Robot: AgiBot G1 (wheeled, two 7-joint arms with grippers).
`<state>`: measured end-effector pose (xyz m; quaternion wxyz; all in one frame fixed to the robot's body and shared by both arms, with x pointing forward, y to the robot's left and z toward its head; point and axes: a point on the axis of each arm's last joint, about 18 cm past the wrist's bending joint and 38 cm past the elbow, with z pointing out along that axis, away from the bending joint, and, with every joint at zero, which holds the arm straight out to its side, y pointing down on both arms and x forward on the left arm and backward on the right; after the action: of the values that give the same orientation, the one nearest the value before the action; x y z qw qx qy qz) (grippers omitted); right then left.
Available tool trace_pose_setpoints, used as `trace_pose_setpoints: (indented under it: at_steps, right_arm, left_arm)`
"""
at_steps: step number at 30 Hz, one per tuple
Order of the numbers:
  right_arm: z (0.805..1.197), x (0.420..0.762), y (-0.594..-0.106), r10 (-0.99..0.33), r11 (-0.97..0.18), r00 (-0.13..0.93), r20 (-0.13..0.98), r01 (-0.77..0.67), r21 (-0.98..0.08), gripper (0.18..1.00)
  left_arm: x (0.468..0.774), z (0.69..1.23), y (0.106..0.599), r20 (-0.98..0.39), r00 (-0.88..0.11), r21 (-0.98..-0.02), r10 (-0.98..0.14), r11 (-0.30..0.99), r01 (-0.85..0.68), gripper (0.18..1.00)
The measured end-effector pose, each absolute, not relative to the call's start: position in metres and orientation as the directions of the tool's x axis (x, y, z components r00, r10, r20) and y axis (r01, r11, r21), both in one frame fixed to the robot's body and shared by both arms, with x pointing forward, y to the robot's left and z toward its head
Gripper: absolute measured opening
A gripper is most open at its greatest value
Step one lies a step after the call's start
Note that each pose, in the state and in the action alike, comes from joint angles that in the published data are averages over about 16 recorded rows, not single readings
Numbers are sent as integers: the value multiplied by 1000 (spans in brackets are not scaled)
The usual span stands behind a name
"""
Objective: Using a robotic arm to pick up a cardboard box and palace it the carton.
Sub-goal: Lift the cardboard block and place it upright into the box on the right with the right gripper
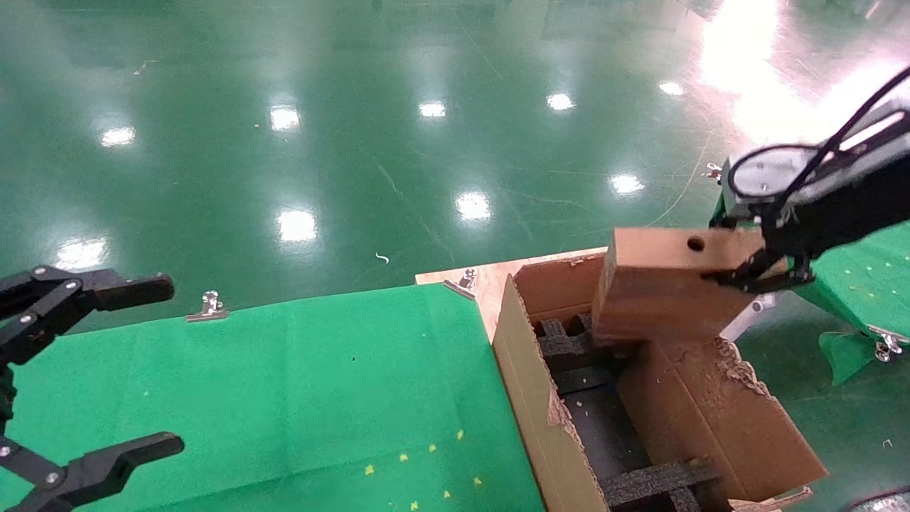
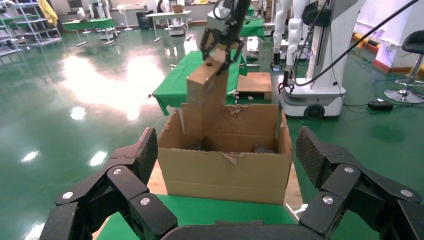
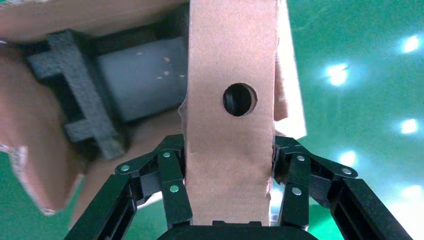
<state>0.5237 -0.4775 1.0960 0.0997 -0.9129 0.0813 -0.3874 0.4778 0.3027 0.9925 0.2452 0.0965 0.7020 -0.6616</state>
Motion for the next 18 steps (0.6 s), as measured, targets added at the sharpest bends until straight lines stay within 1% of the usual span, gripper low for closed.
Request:
trace_pose_setpoints:
  at_steps: [10, 14, 18]
  right_arm:
    - [1077, 523, -488, -308, -944, 695, 650, -138, -300, 400]
    - [1073, 527, -490, -379, -918, 682, 625, -191, -348, 399]
    - [1067, 532, -493, -485, -868, 651, 584, -276, -414, 399]
  left_arm:
    - [478, 992, 303, -472, -861, -882, -189, 106, 460, 1001]
    - [478, 992, 303, -472, -861, -882, -189, 106, 460, 1001]
    - [478, 992, 303, -472, -861, -882, -189, 106, 460, 1001]
